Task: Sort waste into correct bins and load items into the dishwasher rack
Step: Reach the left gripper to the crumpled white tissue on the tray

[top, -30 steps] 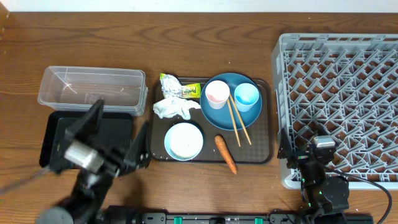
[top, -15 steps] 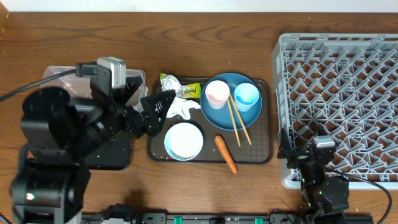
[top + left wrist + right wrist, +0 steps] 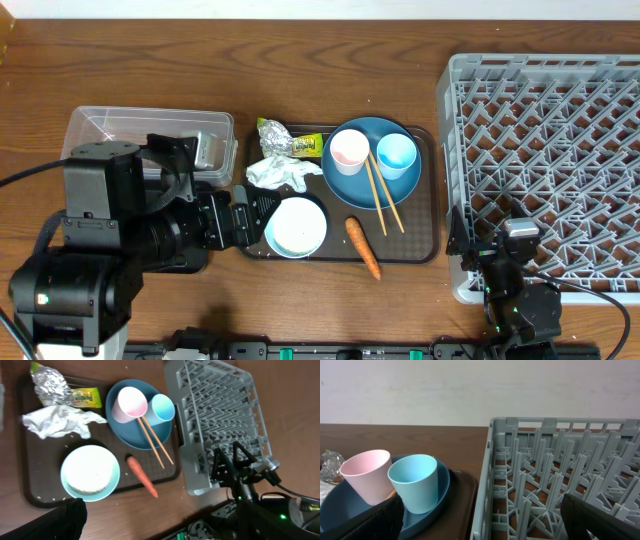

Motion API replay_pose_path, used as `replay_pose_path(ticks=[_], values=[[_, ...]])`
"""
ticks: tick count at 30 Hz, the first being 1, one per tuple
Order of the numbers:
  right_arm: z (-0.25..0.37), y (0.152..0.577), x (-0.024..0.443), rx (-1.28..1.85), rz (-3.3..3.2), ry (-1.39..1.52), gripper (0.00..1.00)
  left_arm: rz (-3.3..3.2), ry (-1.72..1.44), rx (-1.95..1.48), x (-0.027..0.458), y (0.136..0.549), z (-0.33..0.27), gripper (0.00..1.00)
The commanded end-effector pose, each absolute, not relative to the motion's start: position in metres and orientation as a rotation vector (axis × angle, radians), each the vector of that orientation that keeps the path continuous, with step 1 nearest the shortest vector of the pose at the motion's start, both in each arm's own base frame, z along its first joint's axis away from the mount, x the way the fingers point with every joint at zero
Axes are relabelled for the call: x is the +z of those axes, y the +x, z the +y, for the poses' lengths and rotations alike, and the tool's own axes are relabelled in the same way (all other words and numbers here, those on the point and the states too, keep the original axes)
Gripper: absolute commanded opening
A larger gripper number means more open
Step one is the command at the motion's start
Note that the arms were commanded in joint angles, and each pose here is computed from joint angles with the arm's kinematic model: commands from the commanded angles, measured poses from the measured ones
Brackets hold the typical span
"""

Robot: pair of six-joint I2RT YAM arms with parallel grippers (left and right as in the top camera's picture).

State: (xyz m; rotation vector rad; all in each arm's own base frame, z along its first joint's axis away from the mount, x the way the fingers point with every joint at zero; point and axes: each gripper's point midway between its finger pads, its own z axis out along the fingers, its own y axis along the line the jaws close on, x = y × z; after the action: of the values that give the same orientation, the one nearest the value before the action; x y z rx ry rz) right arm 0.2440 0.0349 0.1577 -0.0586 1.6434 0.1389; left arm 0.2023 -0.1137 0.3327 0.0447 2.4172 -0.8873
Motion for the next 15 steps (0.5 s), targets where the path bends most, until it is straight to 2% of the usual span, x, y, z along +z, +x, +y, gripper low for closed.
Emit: replay_pose_path(ticks=[1,5,9,15], values=[[0.032,0.244,0.157,0.121,1.642,-0.058,0.99,2.428,0.036,-0.856,0.328,0.206,-0.111,0.98],[0.032,0.244,0.157,0.121,1.642,-0.058,0.99,2.454,-0.019,-0.758,0.319,0.218,-0.099,0.98],[0.032,0.244,0.157,0.121,1.642,-0.057,0.99,2.528,-0.301,-0.645,0.297,0.232,-0.078,0.98],[0.032,0.244,0.157,0.121,1.642,-0.058,0.99,2.566,-0.393,-0.547,0.273,0.269,-0.068,1.00]])
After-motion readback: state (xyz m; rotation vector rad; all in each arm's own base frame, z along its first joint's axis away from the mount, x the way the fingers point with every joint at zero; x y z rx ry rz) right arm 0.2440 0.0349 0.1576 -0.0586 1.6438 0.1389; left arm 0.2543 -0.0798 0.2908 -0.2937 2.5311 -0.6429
